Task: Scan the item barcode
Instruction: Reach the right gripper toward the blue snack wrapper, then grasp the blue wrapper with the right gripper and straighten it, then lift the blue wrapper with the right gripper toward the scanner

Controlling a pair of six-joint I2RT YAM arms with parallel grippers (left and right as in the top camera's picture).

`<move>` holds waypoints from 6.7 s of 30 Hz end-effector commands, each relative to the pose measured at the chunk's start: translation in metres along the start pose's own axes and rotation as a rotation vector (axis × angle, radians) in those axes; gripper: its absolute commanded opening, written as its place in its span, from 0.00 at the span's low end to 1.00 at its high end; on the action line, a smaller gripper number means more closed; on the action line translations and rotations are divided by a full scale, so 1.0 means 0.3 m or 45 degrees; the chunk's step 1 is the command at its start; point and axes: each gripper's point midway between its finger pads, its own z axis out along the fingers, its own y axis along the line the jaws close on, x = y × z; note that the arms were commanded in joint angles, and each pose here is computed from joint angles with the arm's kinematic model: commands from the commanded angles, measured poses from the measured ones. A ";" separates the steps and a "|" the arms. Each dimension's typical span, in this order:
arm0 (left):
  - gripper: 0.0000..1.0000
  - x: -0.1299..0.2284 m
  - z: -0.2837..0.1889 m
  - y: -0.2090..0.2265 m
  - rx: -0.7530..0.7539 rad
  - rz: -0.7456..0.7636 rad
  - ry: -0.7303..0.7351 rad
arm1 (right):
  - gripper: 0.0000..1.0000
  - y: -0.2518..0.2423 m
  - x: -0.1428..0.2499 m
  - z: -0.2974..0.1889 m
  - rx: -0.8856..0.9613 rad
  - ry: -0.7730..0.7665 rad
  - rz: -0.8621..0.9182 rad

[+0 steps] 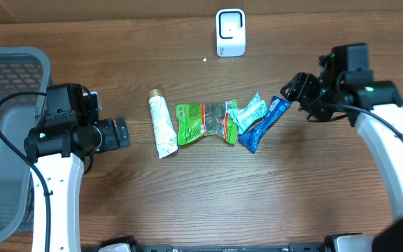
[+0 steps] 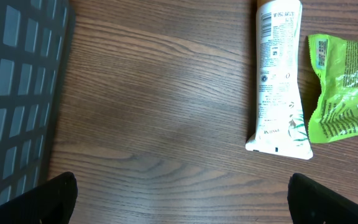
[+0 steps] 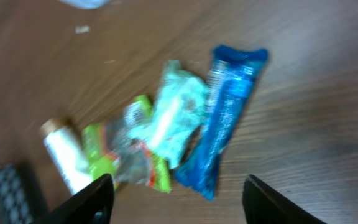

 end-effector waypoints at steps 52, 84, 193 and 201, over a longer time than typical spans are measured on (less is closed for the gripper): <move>1.00 -0.003 -0.003 -0.007 0.014 0.025 -0.006 | 0.59 -0.160 0.155 0.277 0.021 0.476 0.160; 0.99 -0.003 -0.003 -0.007 0.014 0.025 -0.006 | 0.52 -0.224 -0.018 0.192 0.236 0.281 -0.042; 1.00 -0.003 -0.003 -0.007 0.014 0.025 -0.006 | 0.04 0.157 0.079 0.179 -0.405 0.249 -0.829; 1.00 -0.003 -0.003 -0.007 0.014 0.025 -0.006 | 0.04 0.275 0.102 -0.024 -0.571 0.118 -0.984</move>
